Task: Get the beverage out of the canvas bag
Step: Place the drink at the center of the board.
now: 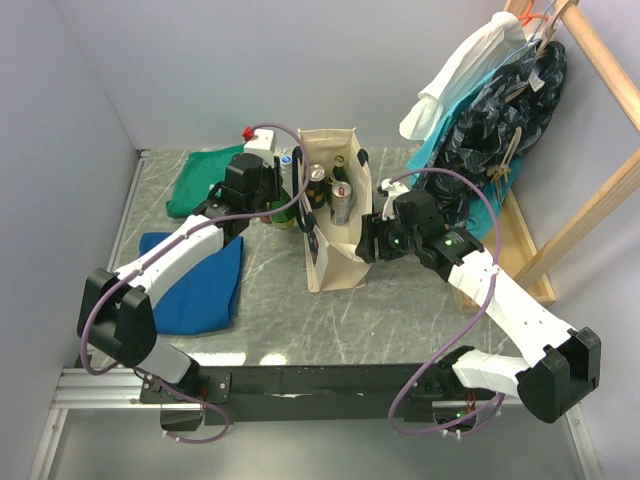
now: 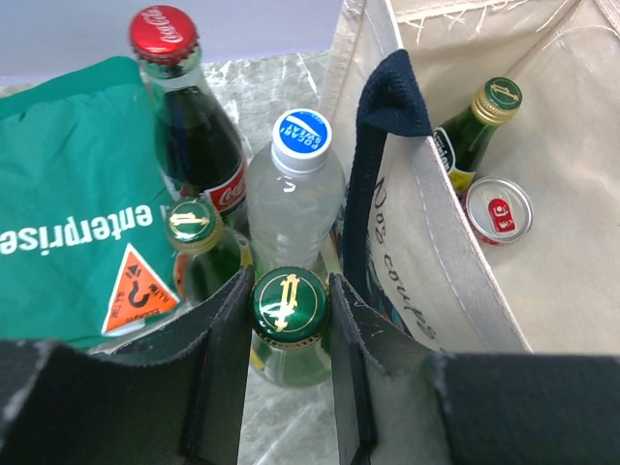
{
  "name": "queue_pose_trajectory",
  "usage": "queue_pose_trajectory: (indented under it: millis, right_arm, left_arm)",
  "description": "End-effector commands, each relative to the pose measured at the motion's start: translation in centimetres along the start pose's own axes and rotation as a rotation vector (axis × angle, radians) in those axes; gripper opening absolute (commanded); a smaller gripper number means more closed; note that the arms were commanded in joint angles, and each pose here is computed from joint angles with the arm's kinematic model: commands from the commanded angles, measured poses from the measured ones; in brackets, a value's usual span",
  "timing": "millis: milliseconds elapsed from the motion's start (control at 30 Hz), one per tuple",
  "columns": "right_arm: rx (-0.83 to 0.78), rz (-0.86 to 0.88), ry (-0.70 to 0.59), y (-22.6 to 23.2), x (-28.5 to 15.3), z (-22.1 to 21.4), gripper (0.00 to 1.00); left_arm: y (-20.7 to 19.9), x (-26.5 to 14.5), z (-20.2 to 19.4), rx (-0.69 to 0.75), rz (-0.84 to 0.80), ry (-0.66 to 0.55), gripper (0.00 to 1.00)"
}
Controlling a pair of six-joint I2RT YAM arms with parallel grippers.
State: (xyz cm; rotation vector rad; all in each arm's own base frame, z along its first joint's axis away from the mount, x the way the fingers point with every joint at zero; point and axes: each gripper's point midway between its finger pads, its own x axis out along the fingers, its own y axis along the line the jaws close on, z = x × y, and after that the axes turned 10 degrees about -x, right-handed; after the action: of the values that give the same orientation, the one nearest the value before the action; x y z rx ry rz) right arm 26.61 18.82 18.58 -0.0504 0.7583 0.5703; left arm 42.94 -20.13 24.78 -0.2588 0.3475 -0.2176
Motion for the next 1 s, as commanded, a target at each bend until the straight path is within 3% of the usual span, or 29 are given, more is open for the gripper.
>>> queue_pose_trajectory:
  millis: [0, 567, 967]
  right_arm:
    - [-0.029, -0.036, 0.026, -0.5, -0.5, -0.3, 0.71]
    - [-0.031, -0.046, 0.03, -0.7, -0.4, -0.4, 0.71]
    - [-0.036, -0.042, 0.029, -0.7, -0.3, -0.4, 0.71]
  left_arm:
    - [-3.3, -0.5, 7.0, -0.069, -0.133, -0.24, 0.01]
    - [-3.1, 2.6, 3.7, -0.04, -0.145, -0.212, 0.01]
    - [-3.2, 3.6, 4.2, -0.019, -0.129, -0.207, 0.01]
